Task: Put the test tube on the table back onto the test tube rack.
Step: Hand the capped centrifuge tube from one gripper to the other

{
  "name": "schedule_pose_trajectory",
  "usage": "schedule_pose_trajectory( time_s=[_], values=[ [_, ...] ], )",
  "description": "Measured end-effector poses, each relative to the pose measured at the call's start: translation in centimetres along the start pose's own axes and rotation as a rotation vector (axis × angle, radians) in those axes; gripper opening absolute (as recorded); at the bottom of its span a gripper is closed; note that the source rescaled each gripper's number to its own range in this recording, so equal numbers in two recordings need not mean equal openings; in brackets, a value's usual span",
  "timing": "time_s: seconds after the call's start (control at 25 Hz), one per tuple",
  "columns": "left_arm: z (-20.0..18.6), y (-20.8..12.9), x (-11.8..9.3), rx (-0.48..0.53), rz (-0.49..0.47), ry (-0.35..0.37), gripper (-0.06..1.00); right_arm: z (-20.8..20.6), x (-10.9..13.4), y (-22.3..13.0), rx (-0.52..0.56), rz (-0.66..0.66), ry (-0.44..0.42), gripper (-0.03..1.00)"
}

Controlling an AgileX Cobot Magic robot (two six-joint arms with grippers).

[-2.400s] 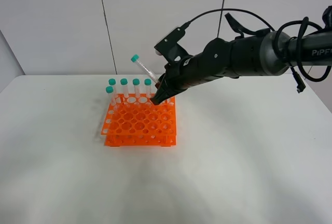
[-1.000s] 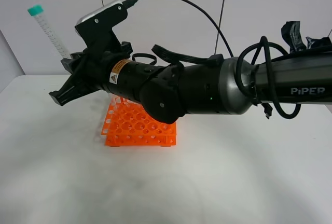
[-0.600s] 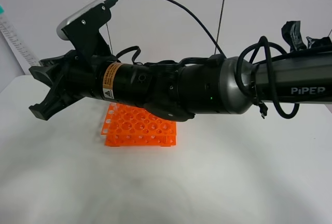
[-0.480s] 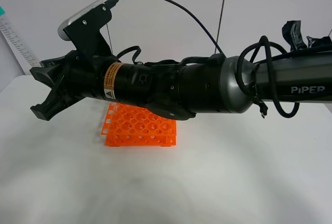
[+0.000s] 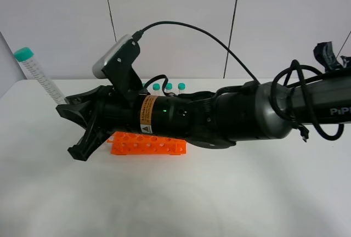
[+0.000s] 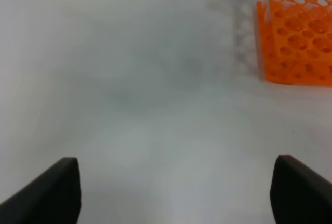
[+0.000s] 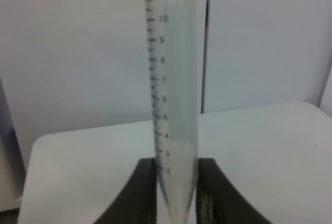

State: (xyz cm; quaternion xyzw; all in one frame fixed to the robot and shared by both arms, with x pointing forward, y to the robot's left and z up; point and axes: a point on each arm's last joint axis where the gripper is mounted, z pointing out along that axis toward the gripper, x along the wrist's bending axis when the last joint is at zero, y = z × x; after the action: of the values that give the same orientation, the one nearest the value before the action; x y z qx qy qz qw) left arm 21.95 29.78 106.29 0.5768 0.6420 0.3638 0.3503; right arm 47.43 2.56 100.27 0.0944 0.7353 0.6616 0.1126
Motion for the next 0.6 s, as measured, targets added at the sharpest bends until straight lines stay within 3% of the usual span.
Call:
schedule_pose_trajectory(
  time_s=[0.28, 0.6],
  values=[
    [0.0, 0.0, 0.0, 0.0, -0.001, -0.002, 1.0, -3.6, 0.7, -1.1, 0.032, -0.037, 0.064, 0.0],
    [0.0, 0.0, 0.0, 0.0, -0.001, -0.003, 1.0, -4.4, 1.8, -2.2, 0.08, -0.059, 0.129, 0.0]
  ],
)
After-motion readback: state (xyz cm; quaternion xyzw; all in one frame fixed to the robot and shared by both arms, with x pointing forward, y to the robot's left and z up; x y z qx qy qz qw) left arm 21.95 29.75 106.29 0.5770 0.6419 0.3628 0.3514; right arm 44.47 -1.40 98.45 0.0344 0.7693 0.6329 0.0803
